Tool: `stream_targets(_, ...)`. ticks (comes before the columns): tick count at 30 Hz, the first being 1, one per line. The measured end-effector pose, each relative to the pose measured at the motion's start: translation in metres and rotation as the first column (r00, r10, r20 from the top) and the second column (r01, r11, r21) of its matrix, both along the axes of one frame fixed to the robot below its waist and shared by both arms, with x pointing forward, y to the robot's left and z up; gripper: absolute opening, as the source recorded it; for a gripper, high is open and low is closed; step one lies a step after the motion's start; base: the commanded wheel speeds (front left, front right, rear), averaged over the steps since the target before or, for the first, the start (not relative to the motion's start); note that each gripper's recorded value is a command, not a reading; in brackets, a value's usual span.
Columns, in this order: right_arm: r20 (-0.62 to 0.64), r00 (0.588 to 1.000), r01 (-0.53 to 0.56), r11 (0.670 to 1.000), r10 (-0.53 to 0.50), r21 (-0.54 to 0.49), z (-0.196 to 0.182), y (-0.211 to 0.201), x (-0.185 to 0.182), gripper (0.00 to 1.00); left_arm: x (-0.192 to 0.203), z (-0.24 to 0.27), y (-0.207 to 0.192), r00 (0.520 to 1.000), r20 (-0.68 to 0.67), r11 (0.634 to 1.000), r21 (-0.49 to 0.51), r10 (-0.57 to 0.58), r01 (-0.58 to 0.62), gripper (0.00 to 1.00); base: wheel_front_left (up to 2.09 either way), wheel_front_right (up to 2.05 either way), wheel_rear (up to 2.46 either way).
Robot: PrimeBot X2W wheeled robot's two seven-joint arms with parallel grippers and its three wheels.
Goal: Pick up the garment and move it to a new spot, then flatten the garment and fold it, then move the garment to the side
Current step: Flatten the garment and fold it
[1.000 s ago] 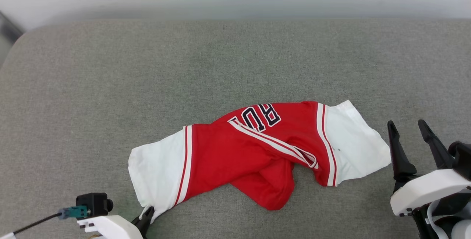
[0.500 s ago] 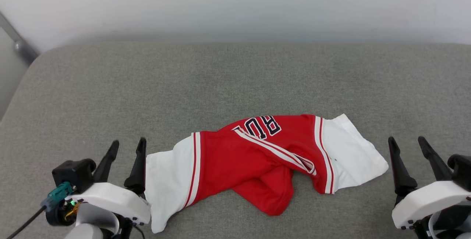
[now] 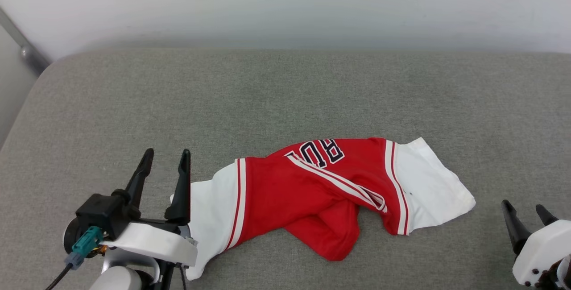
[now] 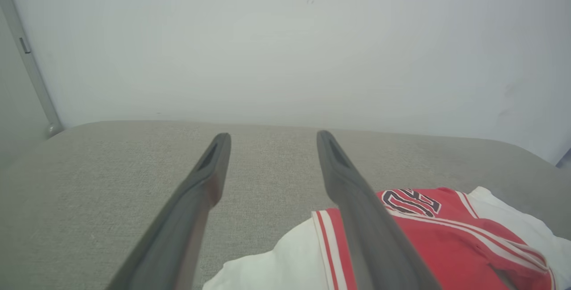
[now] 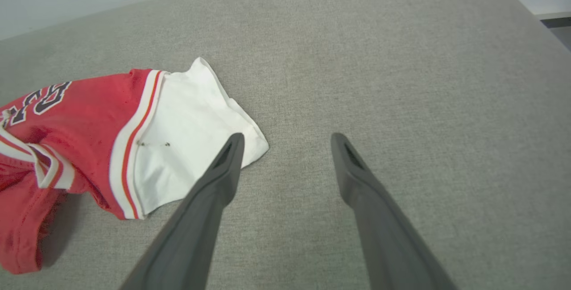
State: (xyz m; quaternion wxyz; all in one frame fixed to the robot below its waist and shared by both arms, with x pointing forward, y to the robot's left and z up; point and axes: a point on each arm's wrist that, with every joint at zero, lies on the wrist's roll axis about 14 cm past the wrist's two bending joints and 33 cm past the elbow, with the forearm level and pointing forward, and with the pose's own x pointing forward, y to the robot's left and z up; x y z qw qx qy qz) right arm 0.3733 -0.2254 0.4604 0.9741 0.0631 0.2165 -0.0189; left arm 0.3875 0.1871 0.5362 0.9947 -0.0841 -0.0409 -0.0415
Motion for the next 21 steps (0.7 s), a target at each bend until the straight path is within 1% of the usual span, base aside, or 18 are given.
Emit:
stream_targets(2, -0.098, 0.995, -0.004, 1.000, 0.003, -0.001, -0.012, -0.009, 0.001, 1.00, 0.001, 0.000, -0.006, 1.000, 0.005, 1.000, -0.001, -0.015, 0.015, 1.00, 0.00, 0.00, 0.00)
stream_targets(6, -0.270, 0.962, -0.041, 0.999, 0.041, 0.007, -0.030, -0.016, 0.004, 1.00, 0.004, -0.001, -0.007, 1.000, 0.008, 1.000, 0.002, -0.020, 0.020, 1.00, 0.00, 0.00, 0.00)
stream_targets(11, -0.370, 0.921, -0.118, 0.992, 0.124, 0.038, -0.042, 0.002, 0.020, 1.00, 0.009, -0.006, -0.009, 1.000, -0.002, 1.000, -0.003, -0.019, 0.019, 1.00, 0.00, 0.00, 0.00)
stream_targets(16, -0.462, 0.866, -0.181, 0.981, 0.189, 0.062, -0.064, 0.020, 0.032, 1.00, 0.017, -0.016, -0.008, 1.000, -0.025, 1.000, -0.008, -0.016, 0.016, 1.00, 0.00, 0.00, 0.00)
stream_targets(18, -0.505, 0.837, -0.204, 0.976, 0.211, 0.069, -0.075, 0.025, 0.034, 1.00, 0.020, -0.021, -0.009, 0.999, -0.036, 1.000, -0.013, -0.018, 0.018, 1.00, 0.00, 0.00, 0.00)
stream_targets(21, -0.551, 0.802, -0.220, 0.971, 0.233, 0.090, -0.088, 0.031, 0.035, 1.00, 0.023, -0.028, -0.007, 0.999, -0.052, 1.000, -0.012, -0.014, 0.013, 1.00, 0.00, 0.00, 0.00)
